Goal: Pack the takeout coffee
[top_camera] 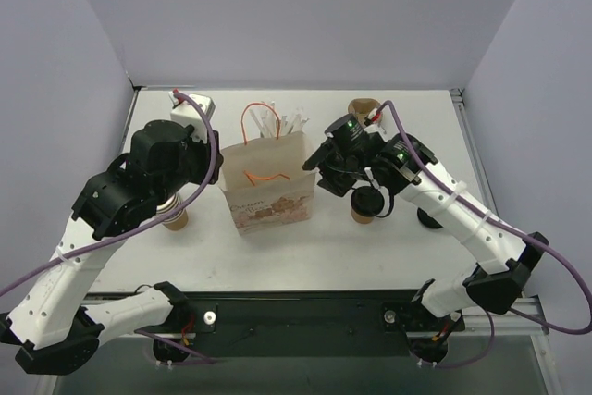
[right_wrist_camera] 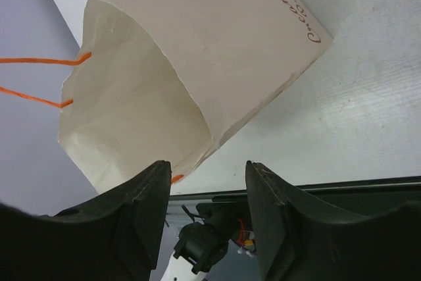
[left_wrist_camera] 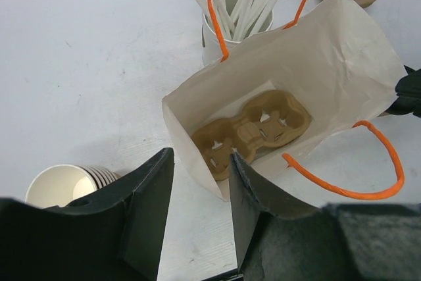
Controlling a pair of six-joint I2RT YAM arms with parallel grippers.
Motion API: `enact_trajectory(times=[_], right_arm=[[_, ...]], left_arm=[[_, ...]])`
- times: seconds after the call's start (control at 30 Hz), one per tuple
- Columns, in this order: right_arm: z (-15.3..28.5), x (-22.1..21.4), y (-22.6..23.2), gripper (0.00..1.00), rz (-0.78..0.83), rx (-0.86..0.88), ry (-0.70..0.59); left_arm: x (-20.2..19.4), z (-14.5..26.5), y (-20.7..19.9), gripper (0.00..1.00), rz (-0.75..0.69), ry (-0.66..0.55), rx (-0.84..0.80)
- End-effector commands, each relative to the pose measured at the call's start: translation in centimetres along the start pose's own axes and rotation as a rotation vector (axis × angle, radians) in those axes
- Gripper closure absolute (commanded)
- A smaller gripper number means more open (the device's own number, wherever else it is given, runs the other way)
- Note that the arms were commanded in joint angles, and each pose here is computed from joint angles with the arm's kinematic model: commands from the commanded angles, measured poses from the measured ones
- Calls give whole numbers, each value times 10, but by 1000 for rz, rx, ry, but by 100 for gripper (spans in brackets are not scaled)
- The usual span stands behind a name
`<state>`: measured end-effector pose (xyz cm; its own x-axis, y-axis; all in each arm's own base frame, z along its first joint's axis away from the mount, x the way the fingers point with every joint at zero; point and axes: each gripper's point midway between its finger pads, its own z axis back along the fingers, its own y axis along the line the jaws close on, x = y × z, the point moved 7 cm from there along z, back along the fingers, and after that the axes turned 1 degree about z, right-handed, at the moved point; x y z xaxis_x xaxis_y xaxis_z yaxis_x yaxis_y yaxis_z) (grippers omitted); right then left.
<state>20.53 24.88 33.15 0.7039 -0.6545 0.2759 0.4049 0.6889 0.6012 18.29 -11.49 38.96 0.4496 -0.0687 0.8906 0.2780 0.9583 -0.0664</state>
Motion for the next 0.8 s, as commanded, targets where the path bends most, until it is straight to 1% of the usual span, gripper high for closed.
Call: enact_trajectory(times=[0.0, 0.07, 0.13, 0.17, 0.2, 0.23, 0.27, 0.3, 0.33, 0.4, 0.43, 0.47, 0.53, 0.57, 0.6, 0.63, 0.67, 0.7, 0.77], right_arm=[[-9, 3, 4, 51, -7, -42, -54], [-15, 3, 6, 51, 3, -54, -63], [-24, 1, 9, 56, 60, -68, -57], [-23, 3, 13, 73, 82, -57, -52], [-22, 4, 14, 84, 111, -51, -51], [-24, 5, 12, 92, 208, -56, -36], [-22, 6, 11, 100, 251, -55, -12], [-18, 16, 12, 100, 275, -53, 4], [-16, 16, 8, 100, 344, -52, 74], [-11, 29, 8, 100, 412, -6, 138], [-8, 31, 7, 100, 535, 32, 162], [-4, 31, 7, 100, 586, 70, 202], [2, 40, 10, 100, 636, 115, 246], [6, 38, 7, 100, 673, 151, 326], [6, 40, 6, 100, 684, 171, 372], [1, 47, 9, 100, 680, 169, 398], [2, 45, 2, 100, 711, 157, 472], [2, 45, 2, 100, 729, 165, 510], [-1, 38, 7, 100, 810, 230, 589]], left_arm=[[2, 5, 2, 51, 6, -30, -1], [1, 5, 1, 51, 9, -25, -8], [1, 7, 0, 51, 16, -28, -15], [1, 6, 0, 51, 15, -25, -19], [3, 8, 0, 51, 15, -31, -22], [4, 9, -1, 51, -3, -32, -36], [5, 11, -1, 51, -23, -30, -46], [14, 17, -1, 51, -35, -56, -58], [18, 18, 0, 51, -67, -63, -60], [29, 22, 0, 50, -83, -84, -57], [37, 23, 0, 50, -86, -98, -56], [41, 24, -1, 50, -84, -105, -59], [49, 20, -7, 48, -83, -110, -84], [52, 20, -9, 48, -87, -113, -95], [53, 14, -12, 48, -103, -98, -105], [61, 18, -13, 48, -99, -124, -110], [65, 16, -14, 48, -101, -132, -111], [69, 12, -18, 47, -121, -137, -135], [78, 6, -26, 45, -158, -185, -194]])
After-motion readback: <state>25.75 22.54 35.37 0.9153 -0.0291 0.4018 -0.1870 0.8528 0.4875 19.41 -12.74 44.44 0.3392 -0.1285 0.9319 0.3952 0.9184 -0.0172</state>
